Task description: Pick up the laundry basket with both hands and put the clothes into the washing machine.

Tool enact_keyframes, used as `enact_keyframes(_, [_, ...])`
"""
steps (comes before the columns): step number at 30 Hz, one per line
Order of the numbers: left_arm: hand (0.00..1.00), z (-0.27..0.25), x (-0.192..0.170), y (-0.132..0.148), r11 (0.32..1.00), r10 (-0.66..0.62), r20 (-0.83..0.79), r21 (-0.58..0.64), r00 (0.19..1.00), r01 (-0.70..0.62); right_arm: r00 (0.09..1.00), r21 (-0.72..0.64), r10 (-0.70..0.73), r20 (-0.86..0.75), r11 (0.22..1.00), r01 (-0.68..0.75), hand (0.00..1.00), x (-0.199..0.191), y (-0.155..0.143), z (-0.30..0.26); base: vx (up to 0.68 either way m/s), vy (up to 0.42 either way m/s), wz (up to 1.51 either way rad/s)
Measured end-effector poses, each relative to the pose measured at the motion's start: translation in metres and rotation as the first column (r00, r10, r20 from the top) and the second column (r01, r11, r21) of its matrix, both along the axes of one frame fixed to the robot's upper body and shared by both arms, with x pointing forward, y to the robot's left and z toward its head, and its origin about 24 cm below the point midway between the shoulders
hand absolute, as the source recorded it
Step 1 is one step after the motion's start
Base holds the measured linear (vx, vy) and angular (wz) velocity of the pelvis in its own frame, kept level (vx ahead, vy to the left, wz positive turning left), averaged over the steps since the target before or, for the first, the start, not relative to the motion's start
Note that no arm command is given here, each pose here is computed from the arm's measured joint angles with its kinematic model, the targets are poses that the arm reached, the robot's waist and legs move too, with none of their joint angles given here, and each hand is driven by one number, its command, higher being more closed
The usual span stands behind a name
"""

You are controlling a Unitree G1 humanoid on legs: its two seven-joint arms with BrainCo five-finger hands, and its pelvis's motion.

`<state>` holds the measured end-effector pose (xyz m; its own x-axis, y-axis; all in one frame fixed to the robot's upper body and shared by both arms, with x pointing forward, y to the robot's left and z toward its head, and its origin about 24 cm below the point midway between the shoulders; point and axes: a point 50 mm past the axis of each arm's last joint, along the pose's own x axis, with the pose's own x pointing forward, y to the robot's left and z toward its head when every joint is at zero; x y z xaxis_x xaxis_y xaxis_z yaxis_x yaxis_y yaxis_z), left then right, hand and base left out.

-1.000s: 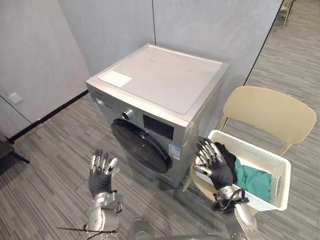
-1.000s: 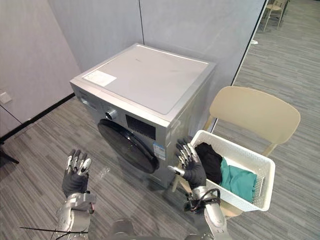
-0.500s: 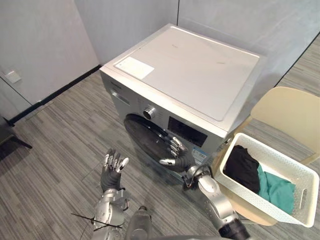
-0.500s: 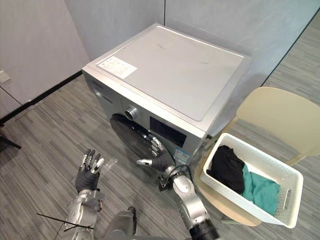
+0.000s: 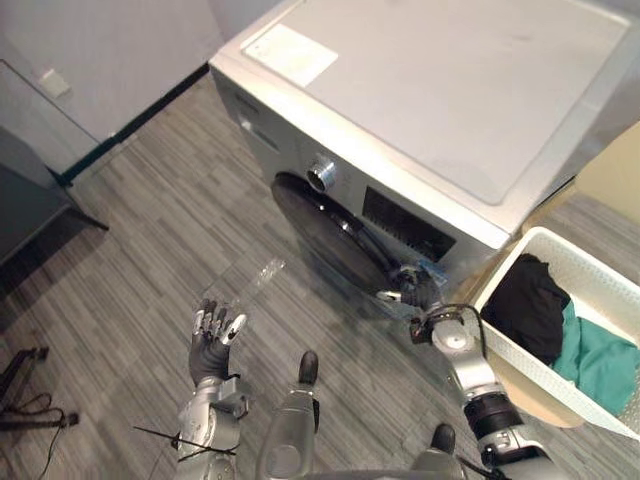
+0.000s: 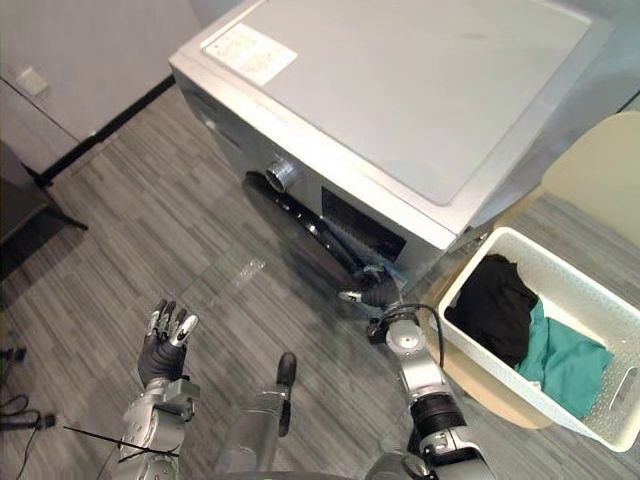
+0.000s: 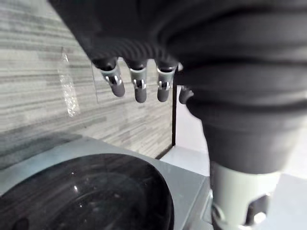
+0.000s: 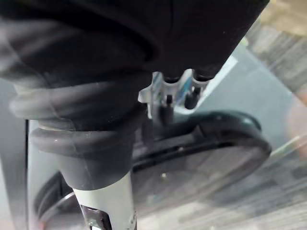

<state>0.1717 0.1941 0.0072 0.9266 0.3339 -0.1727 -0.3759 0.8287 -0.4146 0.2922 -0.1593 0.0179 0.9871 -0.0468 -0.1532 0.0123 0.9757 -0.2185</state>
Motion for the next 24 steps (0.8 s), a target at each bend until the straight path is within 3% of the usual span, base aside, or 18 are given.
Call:
enact_keyframes(6, [0.0,-0.001,-0.001,0.004,0.999,0.043,-0.017,0.005,0.999,-0.042,0.993,0.031,-0.09,0.077,0.996,0.088,0.0,-0.015,0.0,0.011,-0.05,-0.014,-0.12])
enact_keyframes(12, [0.0,-0.002,-0.002,0.003,0.998,0.06,-0.027,-0.006,0.998,-0.061,0.994,0.05,-0.087,0.066,0.995,0.084,0.0,-0.02,0.006,0.007,-0.01,-0.02,-0.22])
enact_keyframes(24, [0.0,-0.004,0.0,0.001,0.998,0.06,-0.033,-0.012,0.998,-0.06,0.991,0.126,0.002,0.135,0.992,-0.019,0.0,0.016,0.037,0.035,-0.01,-0.02,0.04])
